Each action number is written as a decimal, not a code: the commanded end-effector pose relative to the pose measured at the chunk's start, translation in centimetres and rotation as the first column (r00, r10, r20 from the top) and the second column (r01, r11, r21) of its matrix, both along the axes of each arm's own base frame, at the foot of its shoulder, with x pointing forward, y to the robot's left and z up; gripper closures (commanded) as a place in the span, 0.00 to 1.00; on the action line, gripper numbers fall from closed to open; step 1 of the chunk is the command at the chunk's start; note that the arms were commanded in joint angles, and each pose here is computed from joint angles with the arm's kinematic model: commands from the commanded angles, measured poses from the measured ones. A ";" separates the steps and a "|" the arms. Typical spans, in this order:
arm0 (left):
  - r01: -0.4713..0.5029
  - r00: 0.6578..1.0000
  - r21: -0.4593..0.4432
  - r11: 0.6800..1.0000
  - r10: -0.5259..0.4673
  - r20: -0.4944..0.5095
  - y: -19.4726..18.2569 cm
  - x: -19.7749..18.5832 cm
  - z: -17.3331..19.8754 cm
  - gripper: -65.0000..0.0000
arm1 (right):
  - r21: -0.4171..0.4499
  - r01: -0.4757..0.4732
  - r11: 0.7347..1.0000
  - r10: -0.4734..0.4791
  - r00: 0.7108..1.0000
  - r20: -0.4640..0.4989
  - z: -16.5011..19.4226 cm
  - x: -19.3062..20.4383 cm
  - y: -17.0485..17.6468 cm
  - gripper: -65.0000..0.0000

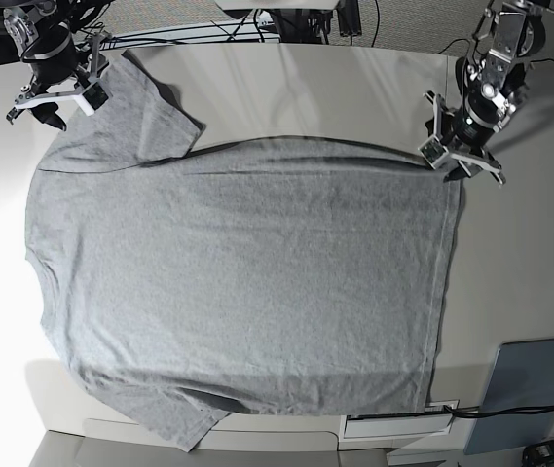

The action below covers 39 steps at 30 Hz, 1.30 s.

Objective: Fold the T-shirt properly
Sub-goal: 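Lower both grippers and pinch the shirt's shoulder corners at the collar edge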

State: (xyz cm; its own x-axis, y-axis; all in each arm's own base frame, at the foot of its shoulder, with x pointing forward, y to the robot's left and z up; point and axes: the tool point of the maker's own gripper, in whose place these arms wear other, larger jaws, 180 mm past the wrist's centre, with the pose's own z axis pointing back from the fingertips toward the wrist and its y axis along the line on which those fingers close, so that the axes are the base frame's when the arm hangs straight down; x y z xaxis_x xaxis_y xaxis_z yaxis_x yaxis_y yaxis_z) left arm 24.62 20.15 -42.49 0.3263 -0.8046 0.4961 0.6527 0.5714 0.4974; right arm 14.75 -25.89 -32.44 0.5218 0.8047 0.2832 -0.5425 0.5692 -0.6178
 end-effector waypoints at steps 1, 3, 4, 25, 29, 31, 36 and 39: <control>0.012 0.998 0.051 0.999 -0.008 -0.065 1.1 -0.9 -1.1 0.60 | -0.014 -0.014 1.000 0.014 1.000 0.027 0.7 0.5 0.0 0.48; 0.034 0.995 0.042 0.999 -0.030 -0.100 1.0 -1.3 -1.7 0.60 | -0.014 -0.015 1.000 0.015 0.999 0.028 0.8 0.5 0.0 0.48; 0.045 0.992 0.040 0.998 -0.040 -0.121 1.0 -1.6 -2.1 0.61 | -0.014 -0.015 1.000 0.015 0.999 0.028 0.8 0.5 0.0 0.48; 0.133 0.966 -0.020 0.991 -0.134 -0.220 -0.4 -3.7 -3.3 1.00 | -0.145 -0.325 0.934 0.284 0.926 -0.248 -3.8 1.4 -4.4 0.48; 0.134 0.967 -0.021 0.991 -0.135 -0.218 -0.4 -3.7 -3.3 1.00 | -0.141 -0.353 0.925 0.304 0.909 -0.284 -5.0 2.1 -4.5 0.48; 0.134 0.967 -0.020 0.991 -0.135 -0.217 -0.4 -3.7 -3.3 1.00 | -0.143 -0.368 0.919 0.312 0.898 -0.309 -6.1 2.2 -4.3 0.48; 0.132 0.967 -0.019 0.991 -0.133 -0.216 -0.4 -3.6 -3.3 1.00 | -0.148 -0.431 0.890 0.357 0.861 -0.362 -8.4 2.3 -3.0 0.48; 0.131 0.967 -0.018 0.991 -0.132 -0.217 -0.3 -3.6 -3.3 1.00 | -0.131 -0.463 0.877 0.394 0.847 -0.357 -8.8 2.8 -1.5 0.48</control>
